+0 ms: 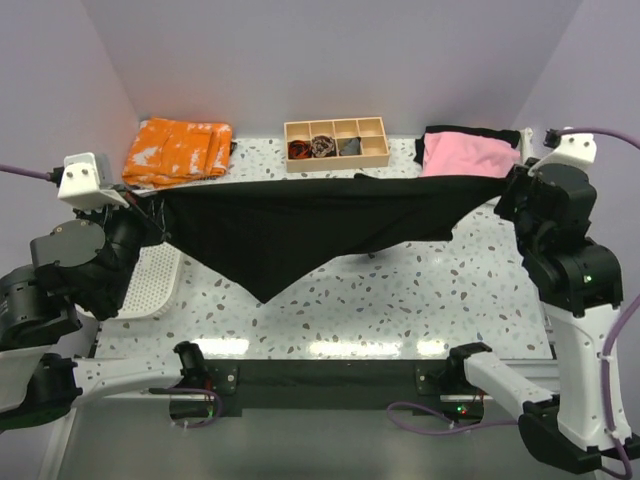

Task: Fold and stack the t-shirts
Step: Flatten out the tshirt

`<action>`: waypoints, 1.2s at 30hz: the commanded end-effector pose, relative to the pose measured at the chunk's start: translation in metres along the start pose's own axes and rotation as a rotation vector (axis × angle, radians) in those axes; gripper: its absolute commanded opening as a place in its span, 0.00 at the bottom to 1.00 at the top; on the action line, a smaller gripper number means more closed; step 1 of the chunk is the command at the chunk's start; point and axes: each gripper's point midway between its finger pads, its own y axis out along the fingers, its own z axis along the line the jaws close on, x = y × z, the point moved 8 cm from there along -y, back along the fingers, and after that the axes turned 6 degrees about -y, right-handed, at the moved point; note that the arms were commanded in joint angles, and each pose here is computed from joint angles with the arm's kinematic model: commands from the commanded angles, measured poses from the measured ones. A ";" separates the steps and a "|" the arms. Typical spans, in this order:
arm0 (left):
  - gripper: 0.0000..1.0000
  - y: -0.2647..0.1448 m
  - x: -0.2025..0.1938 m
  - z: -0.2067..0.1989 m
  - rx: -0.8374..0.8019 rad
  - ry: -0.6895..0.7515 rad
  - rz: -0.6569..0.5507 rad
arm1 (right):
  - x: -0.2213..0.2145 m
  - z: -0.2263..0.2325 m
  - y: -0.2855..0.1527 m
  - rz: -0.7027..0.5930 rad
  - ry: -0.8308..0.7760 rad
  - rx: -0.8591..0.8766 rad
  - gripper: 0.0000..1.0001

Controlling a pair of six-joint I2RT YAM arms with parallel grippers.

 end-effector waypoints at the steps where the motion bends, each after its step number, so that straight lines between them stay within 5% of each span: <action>1: 0.00 -0.008 0.010 0.024 0.091 -0.020 -0.039 | 0.027 -0.020 -0.024 -0.138 0.045 -0.067 0.00; 7: 0.00 -0.019 0.033 -0.005 -0.227 0.013 0.039 | 0.046 -0.009 -0.072 -0.238 -0.009 0.299 0.00; 11: 0.12 -0.040 0.065 -0.016 -0.477 -0.044 0.043 | 0.057 -0.014 -0.122 -0.363 -0.027 0.495 0.03; 15: 0.23 -0.041 0.063 -0.031 -0.553 -0.029 0.074 | 0.064 -0.014 -0.147 -0.414 -0.022 0.609 0.05; 19: 0.30 -0.012 0.015 -0.054 -0.401 0.100 0.197 | 0.052 0.001 -0.107 -0.280 -0.010 0.552 0.03; 27: 0.14 0.051 -0.108 -0.108 -0.205 0.240 0.329 | -0.015 0.046 0.006 0.103 -0.046 0.432 0.00; 36: 0.54 0.082 -0.295 -0.169 -0.585 0.272 0.581 | -0.024 0.042 0.036 0.140 -0.087 0.264 0.00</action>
